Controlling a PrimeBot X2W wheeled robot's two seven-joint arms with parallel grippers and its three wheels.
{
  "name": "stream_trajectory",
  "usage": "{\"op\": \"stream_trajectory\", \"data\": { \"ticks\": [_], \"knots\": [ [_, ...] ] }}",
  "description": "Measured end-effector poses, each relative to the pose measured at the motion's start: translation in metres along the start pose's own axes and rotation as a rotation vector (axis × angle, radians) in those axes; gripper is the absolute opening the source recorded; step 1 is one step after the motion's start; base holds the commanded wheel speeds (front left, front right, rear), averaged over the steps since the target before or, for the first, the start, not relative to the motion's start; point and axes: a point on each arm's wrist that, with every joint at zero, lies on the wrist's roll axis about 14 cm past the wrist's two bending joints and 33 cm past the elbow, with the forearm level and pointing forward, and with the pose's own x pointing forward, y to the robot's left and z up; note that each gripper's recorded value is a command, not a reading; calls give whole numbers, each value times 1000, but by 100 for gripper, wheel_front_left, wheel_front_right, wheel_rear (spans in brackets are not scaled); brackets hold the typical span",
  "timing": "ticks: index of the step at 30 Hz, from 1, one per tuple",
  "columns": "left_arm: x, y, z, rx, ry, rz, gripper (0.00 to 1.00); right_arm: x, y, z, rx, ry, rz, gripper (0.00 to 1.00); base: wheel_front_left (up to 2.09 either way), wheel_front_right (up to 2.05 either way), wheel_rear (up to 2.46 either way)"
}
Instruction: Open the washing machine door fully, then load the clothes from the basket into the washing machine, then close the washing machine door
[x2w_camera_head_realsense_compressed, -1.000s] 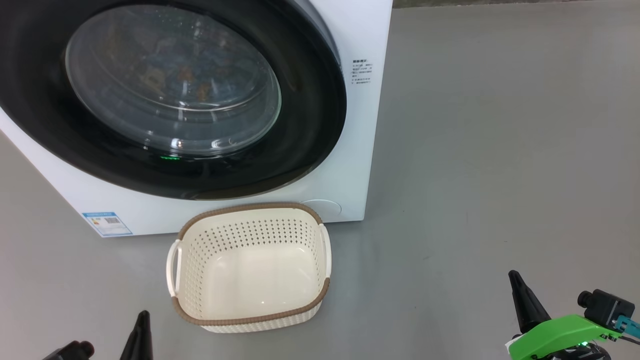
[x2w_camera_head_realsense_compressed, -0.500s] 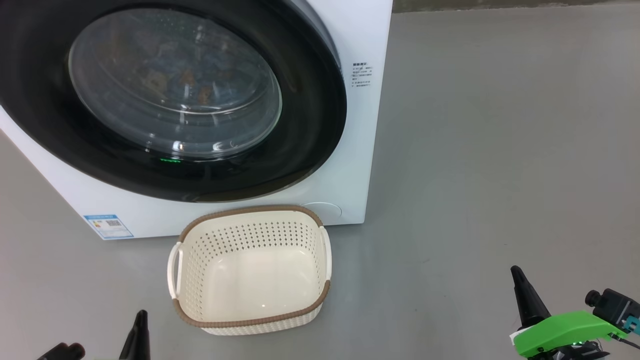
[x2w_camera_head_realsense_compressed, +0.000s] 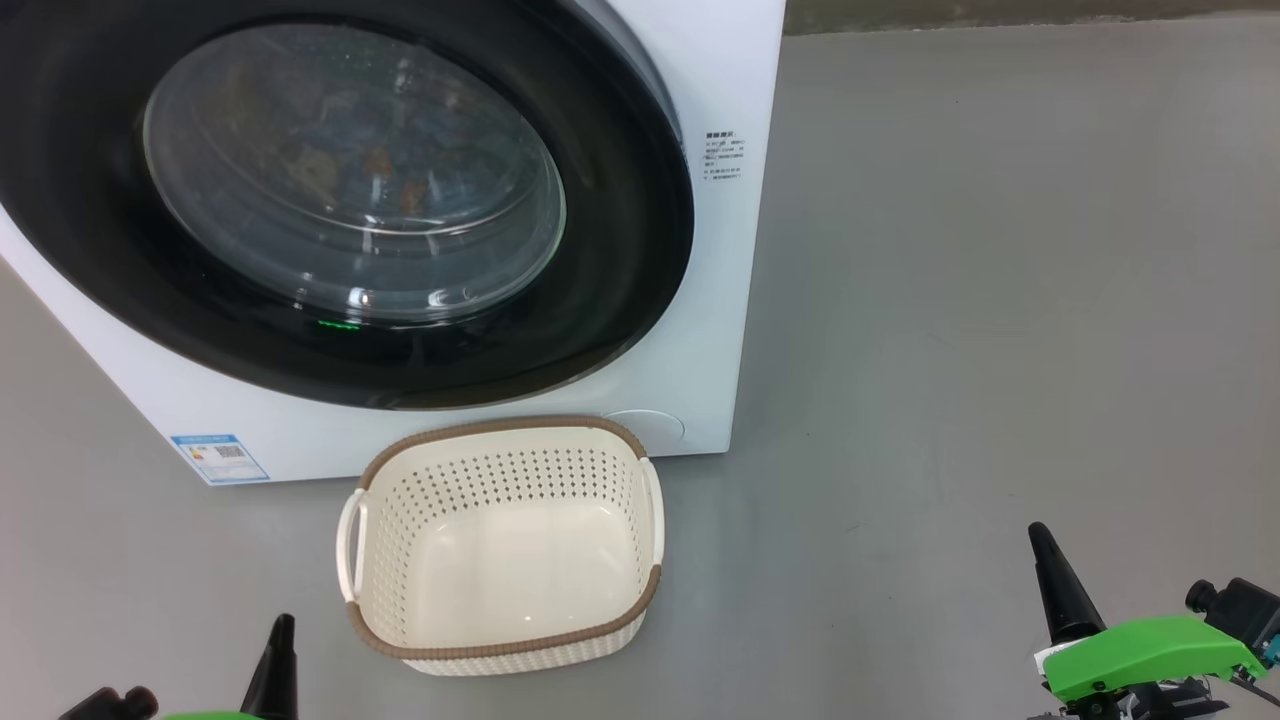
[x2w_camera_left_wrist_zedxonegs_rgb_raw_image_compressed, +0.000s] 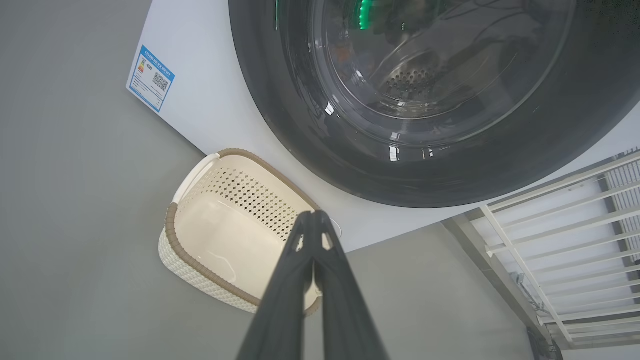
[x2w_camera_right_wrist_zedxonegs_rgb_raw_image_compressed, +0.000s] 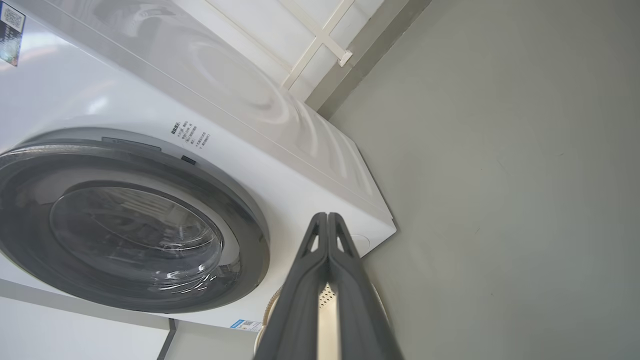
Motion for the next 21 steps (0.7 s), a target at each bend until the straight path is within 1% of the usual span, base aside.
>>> {"op": "stream_trajectory", "data": {
  "ticks": [3, 5, 21],
  "knots": [
    [0, 0, 0, -18, 1, -1, 0, 0, 1, 0, 16, 2, 3, 0, 0, 0, 0],
    [0, -2, 1, -53, 1, -1, 0, 0, 3, 1, 49, 1, 7, 0, 0, 0, 0],
    [3, -10, 9, -209, -11, -24, 0, 0, 12, 6, 211, -9, 27, 0, 0, 0, 0]
  ]
}}
